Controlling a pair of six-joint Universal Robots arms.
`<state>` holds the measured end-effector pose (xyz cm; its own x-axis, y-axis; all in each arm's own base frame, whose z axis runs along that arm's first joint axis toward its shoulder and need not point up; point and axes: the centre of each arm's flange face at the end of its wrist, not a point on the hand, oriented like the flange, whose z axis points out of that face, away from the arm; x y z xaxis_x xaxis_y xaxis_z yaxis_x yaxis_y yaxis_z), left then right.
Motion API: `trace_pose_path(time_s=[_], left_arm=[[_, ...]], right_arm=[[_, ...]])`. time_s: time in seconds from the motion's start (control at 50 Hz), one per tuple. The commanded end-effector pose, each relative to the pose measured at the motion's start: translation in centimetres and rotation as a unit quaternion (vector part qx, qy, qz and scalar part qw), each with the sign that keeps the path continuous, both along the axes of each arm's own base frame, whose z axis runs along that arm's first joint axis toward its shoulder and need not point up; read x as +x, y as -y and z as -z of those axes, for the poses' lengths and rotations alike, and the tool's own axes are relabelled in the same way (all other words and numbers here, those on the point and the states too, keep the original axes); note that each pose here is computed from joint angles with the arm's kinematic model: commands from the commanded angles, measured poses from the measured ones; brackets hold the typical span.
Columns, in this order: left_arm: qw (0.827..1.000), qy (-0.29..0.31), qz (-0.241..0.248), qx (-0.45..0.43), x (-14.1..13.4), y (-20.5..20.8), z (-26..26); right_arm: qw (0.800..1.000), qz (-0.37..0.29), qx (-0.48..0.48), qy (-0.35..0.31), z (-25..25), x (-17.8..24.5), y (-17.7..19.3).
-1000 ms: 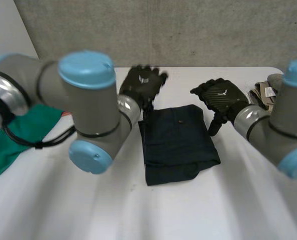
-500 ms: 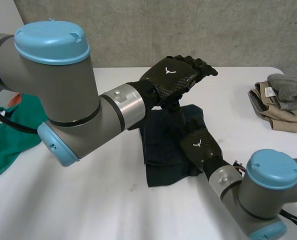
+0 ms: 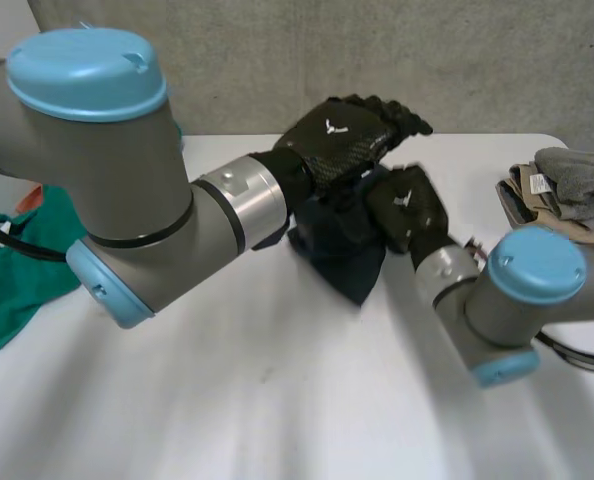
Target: Fold the laundry.
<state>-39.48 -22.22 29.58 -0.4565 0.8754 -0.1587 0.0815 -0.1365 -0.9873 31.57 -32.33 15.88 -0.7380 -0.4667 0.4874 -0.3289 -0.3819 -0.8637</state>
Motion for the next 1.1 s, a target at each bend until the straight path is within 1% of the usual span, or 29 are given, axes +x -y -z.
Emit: trace_pose_path(time_s=[0.02,0.04,0.1,0.12,0.18,0.2,0.24,0.26,0.32,0.34,0.4,0.42,0.5,0.52,0.56,0.64,0.74,0.78,0.82,0.94,1.02,1.1], left_arm=[[0.998,-0.036,-0.024,-0.041,1.2,1.0,-3.0],[0.998,-0.039,-0.028,-0.044,1.3,1.1,-3.3],[0.997,-0.048,-0.037,-0.053,1.6,1.1,-4.1],[0.996,-0.050,-0.038,-0.056,1.6,1.1,-4.2],[0.996,-0.050,-0.039,-0.056,1.6,1.0,-4.3],[0.996,-0.050,-0.039,-0.056,1.6,1.0,-4.3],[0.997,-0.049,-0.039,-0.054,1.6,1.0,-4.1],[0.997,-0.048,-0.039,-0.053,1.6,0.9,-4.0],[0.997,-0.044,-0.037,-0.048,1.4,0.8,-3.6],[0.997,-0.042,-0.036,-0.046,1.4,0.8,-3.5],[0.998,-0.037,-0.034,-0.039,1.4,0.6,-2.8],[0.998,-0.036,-0.035,-0.038,1.4,0.7,-2.7],[0.999,-0.031,-0.033,-0.030,1.3,0.6,-2.1],[0.999,-0.029,-0.033,-0.028,1.3,0.6,-1.9],[0.999,-0.027,-0.033,-0.026,1.2,0.6,-1.7],[0.999,-0.024,-0.030,-0.022,1.1,0.5,-1.3],[0.999,-0.023,-0.026,-0.021,0.8,0.2,-1.2],[0.999,-0.024,-0.025,-0.022,0.8,0.1,-1.3],[0.999,-0.025,-0.024,-0.022,0.8,0.0,-1.4],[0.999,-0.025,-0.020,-0.022,0.7,-0.4,-1.5],[0.999,-0.022,-0.017,-0.018,0.6,-0.8,-1.2],[0.999,-0.026,-0.013,-0.021,0.6,-1.3,-1.7]], right_arm=[[0.993,0.047,-0.071,0.081,-7.3,-3.3,5.4],[0.989,0.063,-0.088,0.101,-9.2,-4.8,6.8],[0.982,0.085,-0.109,0.126,-11.5,-7.6,8.9],[0.979,0.093,-0.120,0.138,-12.4,-9.3,10.1],[0.975,0.097,-0.133,0.147,-13.4,-11.6,11.7],[0.973,0.104,-0.142,0.150,-14.0,-13.3,12.8],[0.972,0.112,-0.142,0.150,-13.9,-15.3,14.1],[0.971,0.123,-0.138,0.150,-13.2,-17.4,15.3],[0.972,0.137,-0.127,0.146,-11.8,-20.3,16.9],[0.973,0.143,-0.118,0.141,-10.7,-21.9,17.7],[0.974,0.152,-0.100,0.132,-8.6,-24.5,18.7],[0.976,0.153,-0.086,0.126,-7.0,-25.9,19.3],[0.980,0.153,-0.054,0.116,-3.5,-28.4,20.1],[0.982,0.149,-0.033,0.112,-1.4,-29.6,20.4],[0.983,0.146,-0.012,0.109,0.7,-30.8,20.5],[0.984,0.142,0.011,0.104,3.2,-31.4,20.3],[0.982,0.155,0.015,0.107,2.9,-32.1,20.0],[0.981,0.161,0.008,0.107,1.8,-32.4,19.8],[0.980,0.168,-0.004,0.108,-0.2,-32.5,19.2],[0.980,0.166,-0.016,0.109,-4.7,-31.7,17.3],[0.974,0.193,-0.001,0.117,-7.3,-31.7,15.6],[0.958,0.262,0.007,0.118,-9.5,-32.9,14.5]])
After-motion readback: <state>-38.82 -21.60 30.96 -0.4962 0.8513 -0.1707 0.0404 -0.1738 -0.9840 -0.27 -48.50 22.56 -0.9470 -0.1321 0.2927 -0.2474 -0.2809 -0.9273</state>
